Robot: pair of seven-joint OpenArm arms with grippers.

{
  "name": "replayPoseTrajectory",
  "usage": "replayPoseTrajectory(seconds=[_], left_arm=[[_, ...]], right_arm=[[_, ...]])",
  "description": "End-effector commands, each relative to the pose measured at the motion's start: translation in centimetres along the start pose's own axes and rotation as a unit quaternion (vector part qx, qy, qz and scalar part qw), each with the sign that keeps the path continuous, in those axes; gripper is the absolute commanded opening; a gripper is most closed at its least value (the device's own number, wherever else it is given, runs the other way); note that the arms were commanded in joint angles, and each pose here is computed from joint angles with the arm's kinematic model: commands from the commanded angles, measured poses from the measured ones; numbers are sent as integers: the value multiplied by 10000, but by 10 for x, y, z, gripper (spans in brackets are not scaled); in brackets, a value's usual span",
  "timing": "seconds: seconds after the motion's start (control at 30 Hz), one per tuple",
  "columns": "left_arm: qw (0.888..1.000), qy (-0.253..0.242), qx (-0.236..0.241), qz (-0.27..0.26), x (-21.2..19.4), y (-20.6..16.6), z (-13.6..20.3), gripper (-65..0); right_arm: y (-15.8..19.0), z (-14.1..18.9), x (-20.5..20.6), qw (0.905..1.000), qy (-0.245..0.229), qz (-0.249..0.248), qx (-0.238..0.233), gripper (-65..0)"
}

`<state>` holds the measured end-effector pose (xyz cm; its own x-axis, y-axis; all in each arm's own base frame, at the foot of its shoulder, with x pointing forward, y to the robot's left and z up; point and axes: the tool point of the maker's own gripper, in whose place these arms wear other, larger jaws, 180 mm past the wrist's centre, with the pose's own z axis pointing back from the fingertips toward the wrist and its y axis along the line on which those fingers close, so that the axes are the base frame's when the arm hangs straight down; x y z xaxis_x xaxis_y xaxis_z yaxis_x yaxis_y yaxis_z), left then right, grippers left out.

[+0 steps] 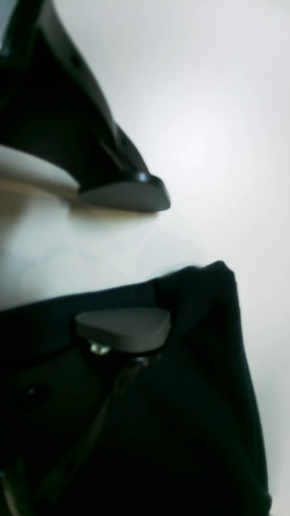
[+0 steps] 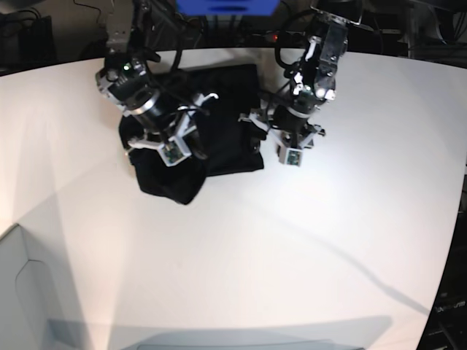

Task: Fold the T-shirt properly
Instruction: 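Grasp the shirt with the right gripper and fold it over toward the left gripper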

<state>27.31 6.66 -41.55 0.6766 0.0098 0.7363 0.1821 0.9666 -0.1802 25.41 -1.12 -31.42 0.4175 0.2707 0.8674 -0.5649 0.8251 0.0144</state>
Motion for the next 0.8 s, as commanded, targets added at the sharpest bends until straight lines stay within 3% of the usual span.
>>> replayPoseTrajectory(seconds=[0.0,0.27,0.43,0.77], left_arm=[[10000,72,-22,10,-1,-1,1,-283],[10000,55,5,29,0,0,2,-282],[9999,-106,-29,25,9,-3,9,-280],[9974,-516,426,267,32,33,31,-277]], right_arm=[[9,-2,17,9993,-335,-7,174,-650],[51,-32,-5,9957,-2,-81,921,-650],[53,-42,-11,9948,96,-109,1011,-650],[53,-44,-16,9943,186,-100,1044,-650]])
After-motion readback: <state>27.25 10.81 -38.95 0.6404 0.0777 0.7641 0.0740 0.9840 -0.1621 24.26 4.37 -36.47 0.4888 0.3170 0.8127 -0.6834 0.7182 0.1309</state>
